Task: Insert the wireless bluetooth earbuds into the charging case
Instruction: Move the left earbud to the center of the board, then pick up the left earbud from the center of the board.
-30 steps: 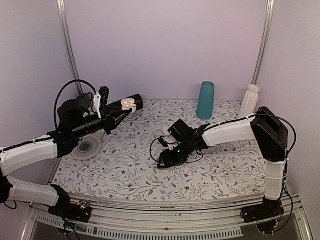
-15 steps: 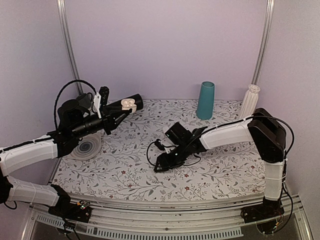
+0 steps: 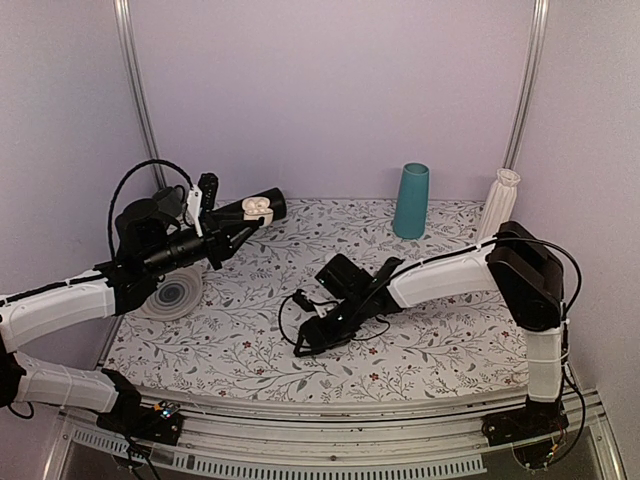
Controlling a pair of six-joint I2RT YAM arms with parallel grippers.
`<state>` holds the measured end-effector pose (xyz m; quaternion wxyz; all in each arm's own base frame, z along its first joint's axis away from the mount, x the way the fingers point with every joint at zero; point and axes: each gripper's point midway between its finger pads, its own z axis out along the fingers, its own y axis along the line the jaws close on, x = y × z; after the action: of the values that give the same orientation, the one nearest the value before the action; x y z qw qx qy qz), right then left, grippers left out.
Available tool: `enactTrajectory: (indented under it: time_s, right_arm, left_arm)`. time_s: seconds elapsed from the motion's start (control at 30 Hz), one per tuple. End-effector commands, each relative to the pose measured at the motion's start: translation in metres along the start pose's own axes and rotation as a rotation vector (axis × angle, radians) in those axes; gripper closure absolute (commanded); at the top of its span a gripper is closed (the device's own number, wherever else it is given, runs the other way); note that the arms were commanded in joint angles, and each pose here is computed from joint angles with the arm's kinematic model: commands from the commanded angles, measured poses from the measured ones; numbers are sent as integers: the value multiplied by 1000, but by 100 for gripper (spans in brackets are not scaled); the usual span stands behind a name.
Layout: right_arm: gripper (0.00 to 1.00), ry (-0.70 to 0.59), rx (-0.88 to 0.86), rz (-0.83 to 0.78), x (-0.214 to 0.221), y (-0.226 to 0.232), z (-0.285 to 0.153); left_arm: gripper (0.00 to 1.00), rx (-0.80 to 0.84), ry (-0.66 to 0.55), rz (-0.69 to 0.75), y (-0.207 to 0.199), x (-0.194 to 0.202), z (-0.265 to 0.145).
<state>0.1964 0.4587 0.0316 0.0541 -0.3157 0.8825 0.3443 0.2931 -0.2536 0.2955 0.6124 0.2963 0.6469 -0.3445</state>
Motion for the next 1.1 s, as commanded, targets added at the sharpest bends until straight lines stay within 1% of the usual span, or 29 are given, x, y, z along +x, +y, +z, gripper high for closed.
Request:
enactTrajectory:
  time_s: [0.0,0.13,0.2,0.3,0.43,0.53,0.67,0.77,0.87,1.07]
  right_arm:
    - [41,24,1,19,-1,-1,19]
    - [42,-19,12,36,-25,-15,24]
    - [41,-63,23,48,-41,-24,21]
    - [41,-91,3,45,-59,-19,17]
    - [41,-144,-15,4,-78,-2,-2]
    - [40,-186,2,-10,-88,-1,-24]
    - [40,-227,54,2,-93,-24,-47]
    - [40,-230,96,31,-92,-47,-56]
    - [40,-247,149,32,-93,-58,-62]
    - [46,-236,229,41,-88,-70,-67]
  left_arm:
    - [100,-3,-41,35,1,-17,-5]
    - [100,-9,-47,44,1,-20,-7]
    - [100,-11,-47,50,1,-21,-8]
    - [100,-11,-48,49,1,-21,-8]
    - [100,-9,-51,46,1,-22,-7]
    - [100,-9,-51,46,1,-22,-7]
    - [100,-7,-50,41,2,-21,-6]
    - [100,-2,-54,39,1,-22,-4]
    - [100,-2,-51,39,2,-22,-3]
    - [100,-5,-47,37,3,-20,-2]
